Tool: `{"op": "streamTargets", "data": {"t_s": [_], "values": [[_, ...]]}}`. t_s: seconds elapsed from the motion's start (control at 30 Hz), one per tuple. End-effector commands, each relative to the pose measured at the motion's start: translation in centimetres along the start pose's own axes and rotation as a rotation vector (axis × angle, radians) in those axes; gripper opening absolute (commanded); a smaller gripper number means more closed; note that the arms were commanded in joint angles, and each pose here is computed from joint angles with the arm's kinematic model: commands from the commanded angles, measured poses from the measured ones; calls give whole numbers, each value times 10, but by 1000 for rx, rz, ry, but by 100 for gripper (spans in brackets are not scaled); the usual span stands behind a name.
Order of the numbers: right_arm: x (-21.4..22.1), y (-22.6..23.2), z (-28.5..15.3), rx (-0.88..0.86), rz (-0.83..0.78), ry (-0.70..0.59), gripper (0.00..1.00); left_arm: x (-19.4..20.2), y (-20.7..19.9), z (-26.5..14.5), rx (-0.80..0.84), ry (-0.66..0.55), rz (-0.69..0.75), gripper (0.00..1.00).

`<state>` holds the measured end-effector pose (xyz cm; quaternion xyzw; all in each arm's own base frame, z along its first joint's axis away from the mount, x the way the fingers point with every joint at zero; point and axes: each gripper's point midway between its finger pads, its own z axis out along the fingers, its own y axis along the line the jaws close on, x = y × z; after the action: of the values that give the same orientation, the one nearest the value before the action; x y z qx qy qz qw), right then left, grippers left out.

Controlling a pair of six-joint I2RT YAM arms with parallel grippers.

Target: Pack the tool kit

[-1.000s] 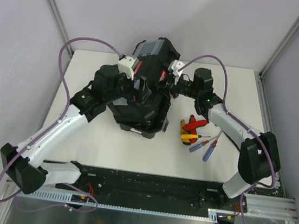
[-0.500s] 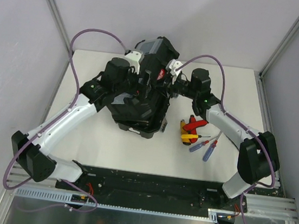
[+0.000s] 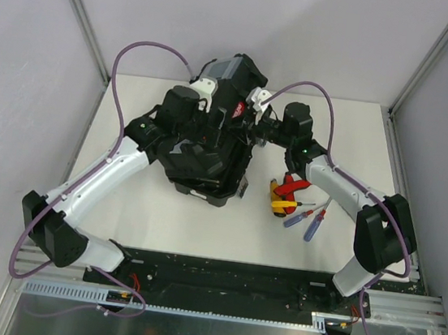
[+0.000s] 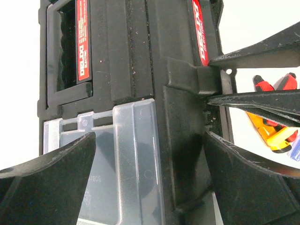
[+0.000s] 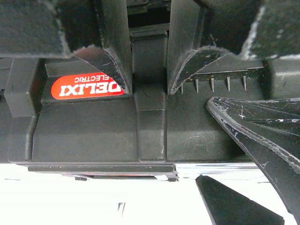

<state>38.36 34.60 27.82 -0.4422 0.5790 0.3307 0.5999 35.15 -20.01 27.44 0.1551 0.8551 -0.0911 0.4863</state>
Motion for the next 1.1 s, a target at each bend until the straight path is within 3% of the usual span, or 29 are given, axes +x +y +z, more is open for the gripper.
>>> {"op": "streamTargets", "data": {"t_s": [0.0, 0.3, 0.63, 0.83, 1.07], "values": [[-73, -20, 5, 74, -133, -189, 0, -18, 4, -6, -27, -31, 14, 99], [-82, -24, 10, 90, -133, -214, 0, -31, 8, -8, -7, -47, -38, 100], [-92, -31, 19, 114, -111, -243, 0, -76, 15, -65, 9, -217, 61, 99], [-102, -35, 23, 120, -104, -266, 0, -71, -30, -111, 259, -292, 168, 93], [-99, -33, 28, 108, -91, -261, 0, -16, -92, -132, 503, -286, 245, 80]]}}
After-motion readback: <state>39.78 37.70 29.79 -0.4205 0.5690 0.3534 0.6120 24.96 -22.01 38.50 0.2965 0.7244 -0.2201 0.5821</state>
